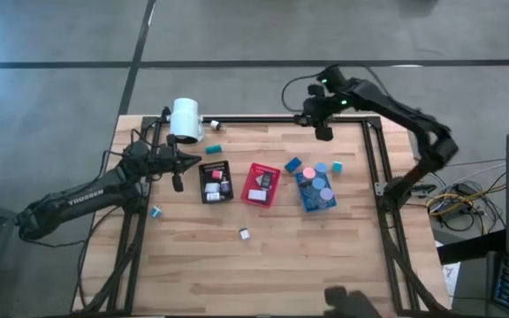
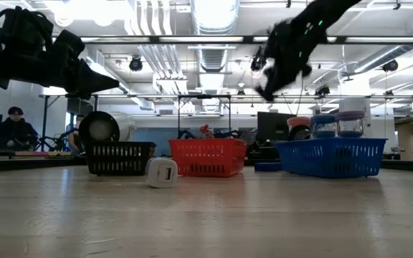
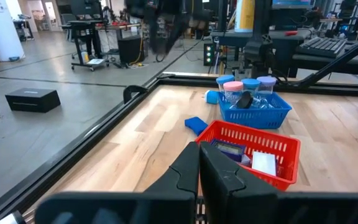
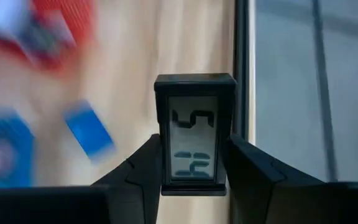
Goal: Pick & Place Office items
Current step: Put the black digital clock into the red bin
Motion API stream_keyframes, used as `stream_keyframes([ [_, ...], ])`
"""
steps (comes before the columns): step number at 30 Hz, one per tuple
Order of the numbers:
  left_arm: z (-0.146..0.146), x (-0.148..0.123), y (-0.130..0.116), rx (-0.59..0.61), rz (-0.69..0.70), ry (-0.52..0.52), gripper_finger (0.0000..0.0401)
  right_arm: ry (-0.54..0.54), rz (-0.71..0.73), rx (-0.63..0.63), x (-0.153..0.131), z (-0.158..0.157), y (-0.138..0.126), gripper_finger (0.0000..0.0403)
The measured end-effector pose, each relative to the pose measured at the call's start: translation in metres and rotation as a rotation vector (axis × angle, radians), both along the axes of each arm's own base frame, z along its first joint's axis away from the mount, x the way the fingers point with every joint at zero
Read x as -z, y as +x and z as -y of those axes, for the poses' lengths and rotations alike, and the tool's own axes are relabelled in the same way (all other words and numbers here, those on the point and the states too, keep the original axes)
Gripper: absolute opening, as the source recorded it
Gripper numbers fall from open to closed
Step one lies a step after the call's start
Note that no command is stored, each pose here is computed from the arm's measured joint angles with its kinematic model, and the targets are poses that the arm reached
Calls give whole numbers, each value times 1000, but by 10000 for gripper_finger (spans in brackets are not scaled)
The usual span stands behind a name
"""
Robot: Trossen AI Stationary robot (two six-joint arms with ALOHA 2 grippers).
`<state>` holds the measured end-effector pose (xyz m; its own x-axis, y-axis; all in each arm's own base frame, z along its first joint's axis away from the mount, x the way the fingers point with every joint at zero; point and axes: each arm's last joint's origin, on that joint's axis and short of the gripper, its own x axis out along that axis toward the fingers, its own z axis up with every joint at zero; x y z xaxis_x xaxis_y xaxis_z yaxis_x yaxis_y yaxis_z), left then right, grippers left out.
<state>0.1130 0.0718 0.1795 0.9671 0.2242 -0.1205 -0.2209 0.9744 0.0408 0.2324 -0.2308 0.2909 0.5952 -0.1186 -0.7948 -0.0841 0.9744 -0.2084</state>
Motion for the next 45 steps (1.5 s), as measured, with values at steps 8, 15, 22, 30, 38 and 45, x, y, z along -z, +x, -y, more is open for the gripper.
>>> stream_keyframes([
  [8, 0, 0, 0, 0, 1, -6, 19, 133, 539, -54, -72, -48, -31, 125],
  [15, 0, 0, 0, -1, 6, -30, 19, 250, 761, 15, -59, -83, -63, 125],
  [22, 0, 0, 0, -2, 9, -40, 19, 283, 922, -14, -11, -116, -85, 125],
  [30, 0, 0, 0, -3, 11, -46, 19, 261, 1095, -97, 48, -142, -93, 125],
  [38, 0, 0, 0, -8, 11, -47, 19, 246, 1119, -4, 80, -149, -100, 126],
  [45, 0, 0, 0, -9, 10, -45, 19, 299, 1137, 61, 79, -149, -101, 127],
])
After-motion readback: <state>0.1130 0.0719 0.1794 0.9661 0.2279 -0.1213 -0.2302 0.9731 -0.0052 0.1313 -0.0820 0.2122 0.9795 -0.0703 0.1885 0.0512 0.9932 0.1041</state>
